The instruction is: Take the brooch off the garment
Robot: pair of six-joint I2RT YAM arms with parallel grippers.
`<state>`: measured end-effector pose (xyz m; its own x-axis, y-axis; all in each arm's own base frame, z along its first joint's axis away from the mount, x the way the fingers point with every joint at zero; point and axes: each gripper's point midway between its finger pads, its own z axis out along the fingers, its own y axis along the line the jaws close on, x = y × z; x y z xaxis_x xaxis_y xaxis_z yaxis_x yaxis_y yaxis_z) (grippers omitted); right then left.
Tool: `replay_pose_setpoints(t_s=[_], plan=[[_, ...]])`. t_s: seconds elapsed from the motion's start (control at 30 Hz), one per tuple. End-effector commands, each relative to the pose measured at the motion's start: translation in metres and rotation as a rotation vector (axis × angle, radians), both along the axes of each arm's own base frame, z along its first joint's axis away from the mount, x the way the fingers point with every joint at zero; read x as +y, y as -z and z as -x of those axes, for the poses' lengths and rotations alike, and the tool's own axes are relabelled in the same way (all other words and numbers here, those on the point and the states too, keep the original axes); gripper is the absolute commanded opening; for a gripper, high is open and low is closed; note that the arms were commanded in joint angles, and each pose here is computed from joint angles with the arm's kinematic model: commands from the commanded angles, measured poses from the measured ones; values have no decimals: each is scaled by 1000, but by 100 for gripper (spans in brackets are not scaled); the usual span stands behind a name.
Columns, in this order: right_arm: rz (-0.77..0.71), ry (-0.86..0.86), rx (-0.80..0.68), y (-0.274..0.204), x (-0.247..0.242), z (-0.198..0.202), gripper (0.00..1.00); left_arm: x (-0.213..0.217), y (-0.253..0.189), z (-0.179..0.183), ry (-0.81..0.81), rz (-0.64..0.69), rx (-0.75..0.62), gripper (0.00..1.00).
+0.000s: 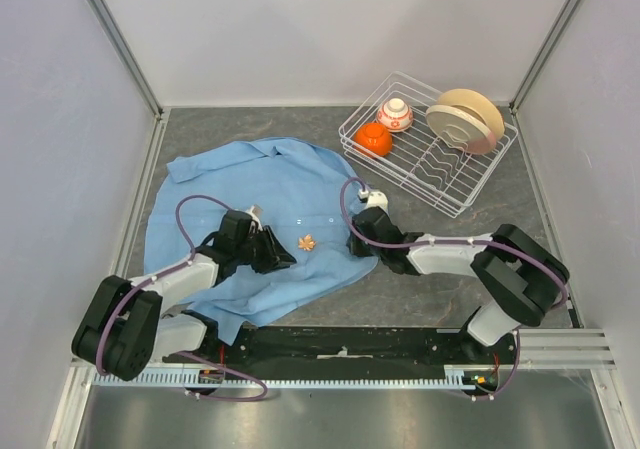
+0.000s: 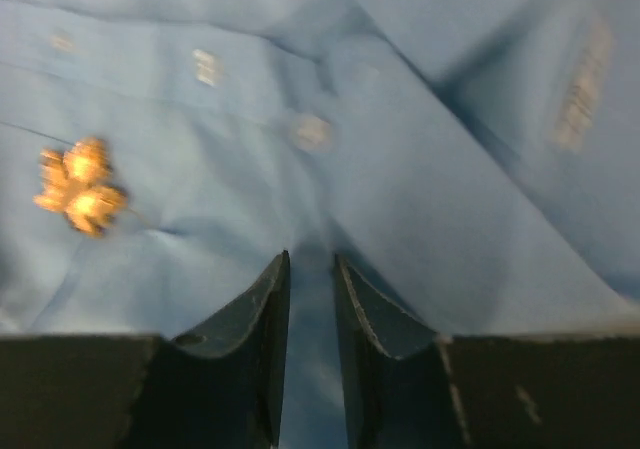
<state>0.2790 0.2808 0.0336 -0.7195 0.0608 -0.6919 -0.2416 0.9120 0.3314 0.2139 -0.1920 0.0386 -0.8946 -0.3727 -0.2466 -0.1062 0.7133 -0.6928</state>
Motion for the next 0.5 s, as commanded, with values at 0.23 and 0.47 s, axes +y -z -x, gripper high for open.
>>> replay_pose_setpoints(t_s=[0.23, 0.47], plan=[[160, 57, -57, 10, -55, 15, 39, 9, 2, 3, 4, -25, -21, 40], [42, -115, -103, -34, -9, 20, 53, -25, -72, -28, 170, 65, -196, 56]])
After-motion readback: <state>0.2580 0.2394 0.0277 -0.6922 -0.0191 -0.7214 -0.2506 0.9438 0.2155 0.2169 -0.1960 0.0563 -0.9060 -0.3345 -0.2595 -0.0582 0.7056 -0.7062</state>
